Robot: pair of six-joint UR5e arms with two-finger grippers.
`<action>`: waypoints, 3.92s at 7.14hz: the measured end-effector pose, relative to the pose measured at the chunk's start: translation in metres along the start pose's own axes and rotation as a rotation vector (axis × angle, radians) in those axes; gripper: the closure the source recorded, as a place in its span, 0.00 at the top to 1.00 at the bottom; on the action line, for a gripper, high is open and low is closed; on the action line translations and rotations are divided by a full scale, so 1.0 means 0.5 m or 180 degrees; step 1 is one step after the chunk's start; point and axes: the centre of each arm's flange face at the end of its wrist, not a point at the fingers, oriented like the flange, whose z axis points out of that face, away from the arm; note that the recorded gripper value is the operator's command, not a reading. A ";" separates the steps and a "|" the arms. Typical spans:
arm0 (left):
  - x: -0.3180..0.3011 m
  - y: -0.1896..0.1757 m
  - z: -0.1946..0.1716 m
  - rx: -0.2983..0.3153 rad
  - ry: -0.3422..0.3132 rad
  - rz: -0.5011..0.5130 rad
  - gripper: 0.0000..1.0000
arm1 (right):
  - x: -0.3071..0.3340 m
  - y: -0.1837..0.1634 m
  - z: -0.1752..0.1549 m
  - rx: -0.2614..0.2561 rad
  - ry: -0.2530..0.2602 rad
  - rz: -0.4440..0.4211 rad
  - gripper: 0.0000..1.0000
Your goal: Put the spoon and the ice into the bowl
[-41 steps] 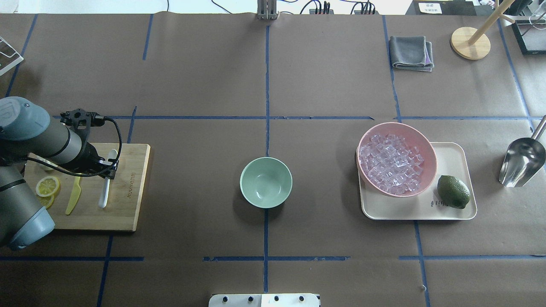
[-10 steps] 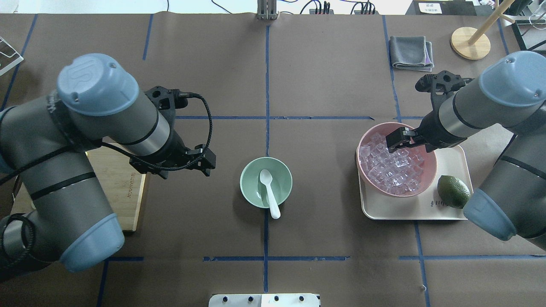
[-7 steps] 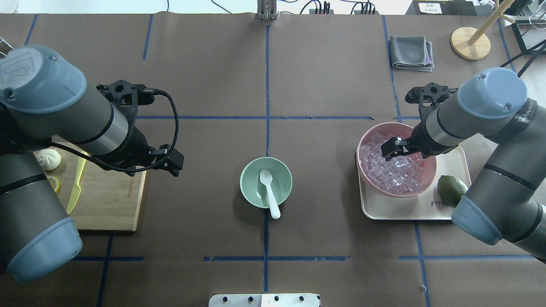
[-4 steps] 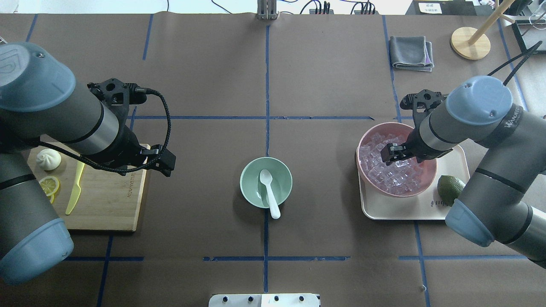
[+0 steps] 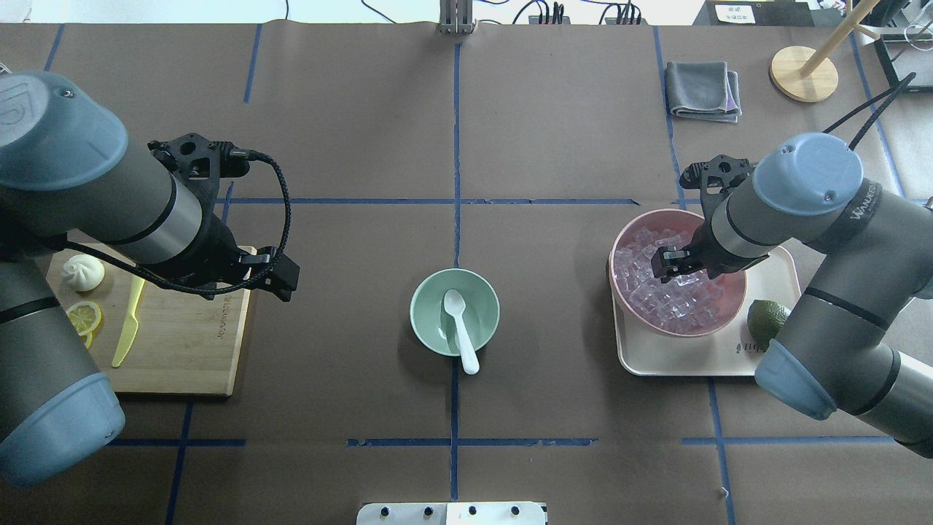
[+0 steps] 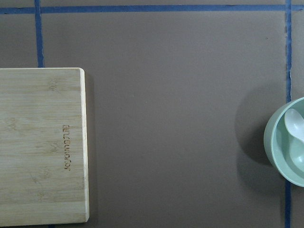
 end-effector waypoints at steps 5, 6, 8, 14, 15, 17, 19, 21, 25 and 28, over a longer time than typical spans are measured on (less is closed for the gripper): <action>-0.001 0.001 -0.002 0.0004 0.0004 -0.0001 1.00 | 0.001 -0.002 -0.014 0.0015 -0.0023 0.0008 0.00; -0.002 0.000 -0.006 0.0013 0.0009 -0.0005 1.00 | 0.001 -0.005 -0.047 0.0054 -0.0068 0.0025 0.00; -0.032 -0.008 -0.014 0.0045 -0.0023 -0.0023 1.00 | -0.064 -0.026 -0.151 0.0142 -0.0167 0.0045 0.00; -0.447 -0.087 -0.089 0.0117 -0.0526 0.0625 1.00 | -0.406 0.018 -0.191 0.0243 -0.0332 0.0021 0.00; -0.516 -0.083 -0.109 0.0101 -0.0537 0.0632 1.00 | -0.481 0.031 -0.162 0.0281 -0.0280 0.0030 0.00; -0.662 -0.058 -0.117 -0.0035 -0.0645 0.0961 1.00 | -0.599 0.051 -0.106 0.0312 -0.0210 -0.0007 0.30; -0.807 -0.084 -0.115 -0.0043 -0.0716 0.0808 1.00 | -0.640 0.056 -0.082 0.0328 -0.0221 -0.0042 1.00; -0.903 -0.102 -0.104 -0.0040 -0.0741 0.0609 1.00 | -0.647 0.056 -0.096 0.0359 -0.0274 -0.0055 1.00; -1.070 -0.101 -0.087 -0.0168 -0.0500 0.0614 1.00 | -0.464 -0.022 -0.227 0.0454 -0.0314 0.0007 1.00; -1.150 -0.100 -0.074 -0.0167 -0.0227 0.0561 1.00 | -0.107 -0.132 -0.309 0.0380 -0.0214 -0.0232 1.00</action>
